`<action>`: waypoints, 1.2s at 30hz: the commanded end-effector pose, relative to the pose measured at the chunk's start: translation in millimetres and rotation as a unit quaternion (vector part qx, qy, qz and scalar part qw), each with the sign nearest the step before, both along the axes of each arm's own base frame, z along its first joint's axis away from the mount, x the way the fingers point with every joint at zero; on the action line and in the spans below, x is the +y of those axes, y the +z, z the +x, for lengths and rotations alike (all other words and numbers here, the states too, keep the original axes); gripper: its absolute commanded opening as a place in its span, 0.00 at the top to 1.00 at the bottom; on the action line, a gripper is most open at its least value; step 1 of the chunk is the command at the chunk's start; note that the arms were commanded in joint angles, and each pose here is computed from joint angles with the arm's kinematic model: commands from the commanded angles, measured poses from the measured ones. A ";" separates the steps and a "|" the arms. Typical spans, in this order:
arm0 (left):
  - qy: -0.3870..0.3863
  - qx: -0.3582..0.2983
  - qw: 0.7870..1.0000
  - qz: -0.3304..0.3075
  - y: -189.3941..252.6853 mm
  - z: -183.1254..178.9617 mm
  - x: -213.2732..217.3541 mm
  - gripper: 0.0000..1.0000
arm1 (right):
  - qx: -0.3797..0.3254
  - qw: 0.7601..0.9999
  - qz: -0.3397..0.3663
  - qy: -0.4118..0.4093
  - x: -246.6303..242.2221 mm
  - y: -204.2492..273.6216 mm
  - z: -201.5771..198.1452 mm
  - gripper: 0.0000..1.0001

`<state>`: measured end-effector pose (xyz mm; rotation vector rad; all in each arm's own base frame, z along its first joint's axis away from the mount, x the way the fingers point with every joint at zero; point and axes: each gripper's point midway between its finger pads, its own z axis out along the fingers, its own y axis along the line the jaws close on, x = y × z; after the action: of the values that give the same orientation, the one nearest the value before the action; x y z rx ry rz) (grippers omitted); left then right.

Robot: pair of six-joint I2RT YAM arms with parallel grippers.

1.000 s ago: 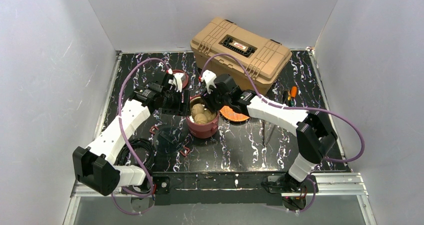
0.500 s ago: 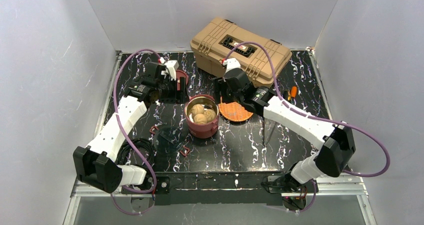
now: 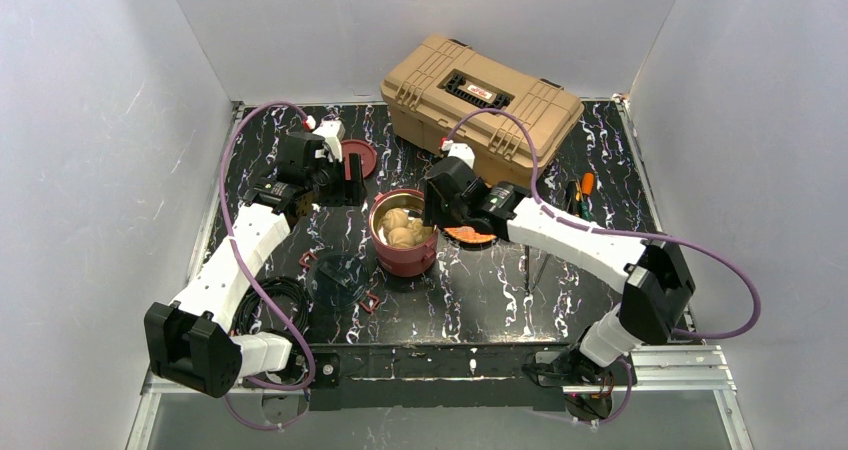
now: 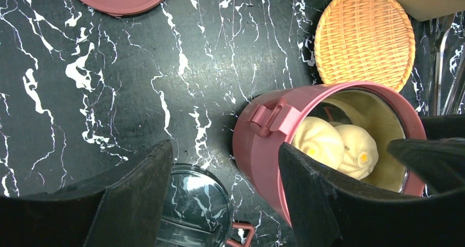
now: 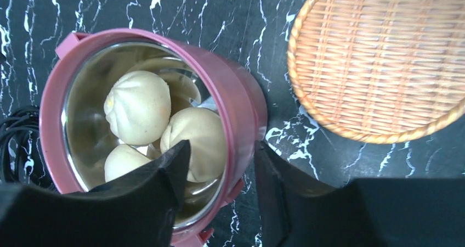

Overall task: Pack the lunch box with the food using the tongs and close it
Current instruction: Close the fastener on the packing box.

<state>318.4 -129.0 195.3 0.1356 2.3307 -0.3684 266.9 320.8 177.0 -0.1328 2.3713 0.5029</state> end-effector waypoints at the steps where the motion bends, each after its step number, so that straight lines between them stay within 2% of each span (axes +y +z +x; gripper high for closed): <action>1: 0.002 -0.019 1.000 0.007 9.2 0.2 5.1 0.31 | 0.015 1.000 -0.009 0.005 12.3 -10.0 -10.1 0.52; 8: -0.011 -0.017 1.000 0.001 9.6 -2.5 1.1 0.31 | -0.022 0.997 -0.063 0.029 3.1 -7.7 -5.3 0.86; 15: -0.072 -0.004 0.995 -0.066 19.2 -13.4 -28.7 0.31 | -0.084 0.964 -0.191 0.162 7.3 5.3 15.0 0.94; 20: -0.091 0.002 0.992 -0.091 24.2 -20.8 -38.1 0.31 | -0.096 0.938 -0.240 0.229 10.9 -1.5 19.9 0.93; 24: -0.096 0.016 0.990 -0.100 22.1 -23.0 -42.0 0.32 | -0.115 0.908 -0.270 0.299 12.6 -13.4 19.2 0.93; 30: -0.093 0.032 0.990 -0.102 15.2 -26.2 -41.8 0.32 | -0.144 0.879 -0.312 0.330 9.8 -16.7 29.7 0.91; 32: -0.096 0.044 0.989 -0.105 10.0 -29.0 -43.4 0.33 | -0.152 0.878 -0.311 0.331 12.6 -13.6 31.9 0.81; 33: -0.097 0.050 0.988 -0.105 7.3 -30.7 -44.1 0.33 | -0.156 0.879 -0.306 0.330 15.2 -11.4 32.9 0.72; 36: -0.098 0.069 0.988 -0.101 -2.0 -33.5 -43.5 0.36 | -0.163 0.891 -0.283 0.317 21.4 -2.1 33.3 0.55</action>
<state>295.3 -170.4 202.8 0.2402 2.3486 -0.6934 288.4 348.1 166.7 -1.1666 2.0804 0.1172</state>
